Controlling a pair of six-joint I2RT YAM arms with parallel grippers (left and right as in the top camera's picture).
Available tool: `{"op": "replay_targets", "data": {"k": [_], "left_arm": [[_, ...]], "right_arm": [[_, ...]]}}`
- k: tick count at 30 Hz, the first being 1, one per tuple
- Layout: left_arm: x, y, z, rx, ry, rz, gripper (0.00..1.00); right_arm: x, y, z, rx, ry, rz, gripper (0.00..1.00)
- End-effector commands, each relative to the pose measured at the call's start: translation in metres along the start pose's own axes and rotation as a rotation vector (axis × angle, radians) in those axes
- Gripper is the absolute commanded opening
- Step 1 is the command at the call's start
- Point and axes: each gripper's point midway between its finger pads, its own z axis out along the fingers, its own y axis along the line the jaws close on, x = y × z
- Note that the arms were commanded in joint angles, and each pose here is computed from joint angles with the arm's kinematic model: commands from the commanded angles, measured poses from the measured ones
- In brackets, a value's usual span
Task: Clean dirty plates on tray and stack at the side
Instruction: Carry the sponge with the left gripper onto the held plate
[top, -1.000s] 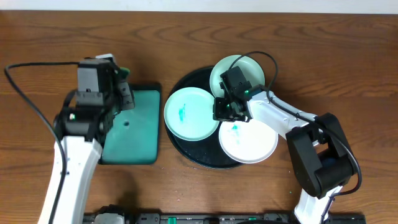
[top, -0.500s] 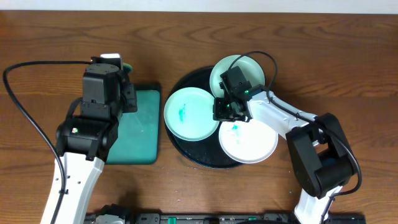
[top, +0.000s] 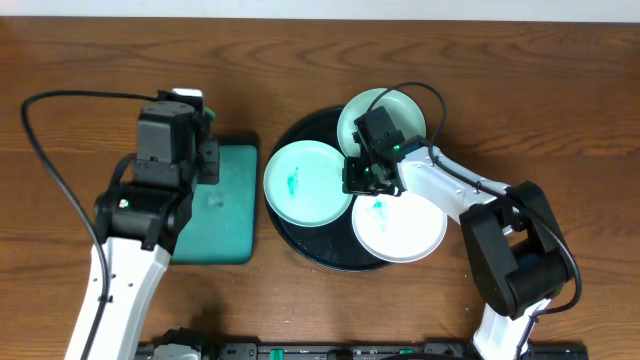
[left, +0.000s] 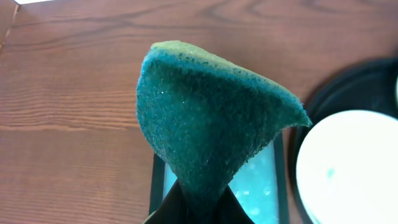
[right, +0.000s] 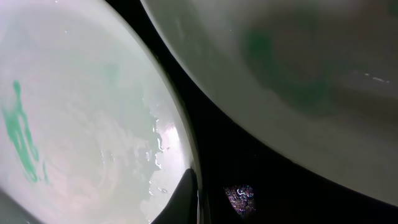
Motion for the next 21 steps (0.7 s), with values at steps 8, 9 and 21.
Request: {"op": "replay_targets", "data": {"k": [8,9,21], "left_arm": [[0.039,-0.018,0.051,0.017,0.222,-0.102,0.07],[0.045,-0.023,0.055,0.033,0.251,-0.127,0.07],[0.095,-0.029,0.08,0.039,0.493,-0.252,0.07]], "right_arm": [[0.019,-0.015,0.014,0.057,0.055,-0.014,0.01],[0.019,-0.015,0.014,0.057,0.055,-0.014,0.01],[0.019,-0.015,0.014,0.057,0.056,-0.014,0.01]]}}
